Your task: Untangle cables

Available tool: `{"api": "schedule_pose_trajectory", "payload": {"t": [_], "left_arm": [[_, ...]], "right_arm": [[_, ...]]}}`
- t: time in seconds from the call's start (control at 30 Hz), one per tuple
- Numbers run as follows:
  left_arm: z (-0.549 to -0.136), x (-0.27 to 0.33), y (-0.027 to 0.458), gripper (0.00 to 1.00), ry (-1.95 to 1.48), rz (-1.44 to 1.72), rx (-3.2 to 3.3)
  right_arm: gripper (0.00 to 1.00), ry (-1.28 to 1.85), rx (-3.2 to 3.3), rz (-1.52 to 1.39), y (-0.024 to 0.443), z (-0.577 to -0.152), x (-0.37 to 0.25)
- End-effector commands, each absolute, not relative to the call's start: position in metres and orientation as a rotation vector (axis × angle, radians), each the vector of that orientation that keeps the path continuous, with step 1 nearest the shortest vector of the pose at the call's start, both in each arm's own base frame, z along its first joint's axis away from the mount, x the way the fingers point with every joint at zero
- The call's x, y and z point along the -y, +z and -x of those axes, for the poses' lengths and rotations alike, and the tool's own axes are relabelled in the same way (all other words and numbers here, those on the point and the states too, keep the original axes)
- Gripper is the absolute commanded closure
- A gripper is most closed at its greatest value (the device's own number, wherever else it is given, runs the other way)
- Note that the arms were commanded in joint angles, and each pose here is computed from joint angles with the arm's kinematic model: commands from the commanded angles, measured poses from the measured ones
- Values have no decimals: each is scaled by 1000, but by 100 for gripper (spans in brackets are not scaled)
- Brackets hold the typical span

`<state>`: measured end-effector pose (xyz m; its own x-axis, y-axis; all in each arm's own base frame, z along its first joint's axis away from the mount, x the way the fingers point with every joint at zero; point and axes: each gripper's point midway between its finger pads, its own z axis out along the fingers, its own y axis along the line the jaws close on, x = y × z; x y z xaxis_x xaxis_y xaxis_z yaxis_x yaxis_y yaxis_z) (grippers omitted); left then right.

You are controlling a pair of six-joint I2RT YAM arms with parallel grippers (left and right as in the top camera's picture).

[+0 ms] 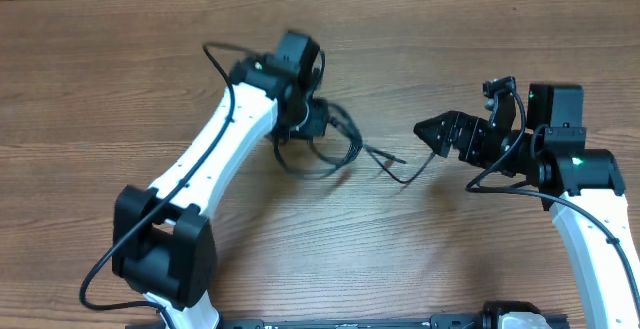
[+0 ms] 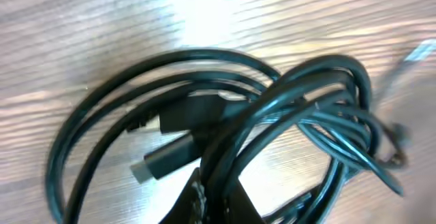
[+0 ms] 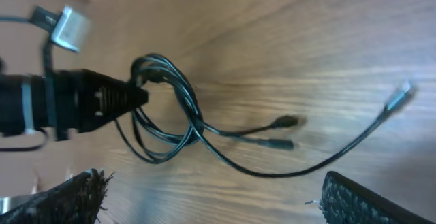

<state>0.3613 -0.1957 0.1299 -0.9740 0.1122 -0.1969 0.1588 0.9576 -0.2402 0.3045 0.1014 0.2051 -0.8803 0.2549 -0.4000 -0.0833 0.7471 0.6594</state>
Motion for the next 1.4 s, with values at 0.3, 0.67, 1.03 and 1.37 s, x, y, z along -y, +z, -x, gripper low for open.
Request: {"api": "schedule_pose_trajectory", "payload": {"t": [0.3,0.67,1.03,1.37], "left_arm": [[-366,207,231,96,-507,-304,-2765],[-343,225,240,96,-705,-383,-2797],[-325,229,286,96,-962,-566,-2695],[-342,186,344,96,-1026,-463,-2541]], "right_arm": [[5,1008,-2376,11,232,-313,-150],[12,945,-2333,299,210,-333,-192],[41,768,-2526,41,140,-364,-174],[41,593,-2603,-328,114,-372,-130]]}}
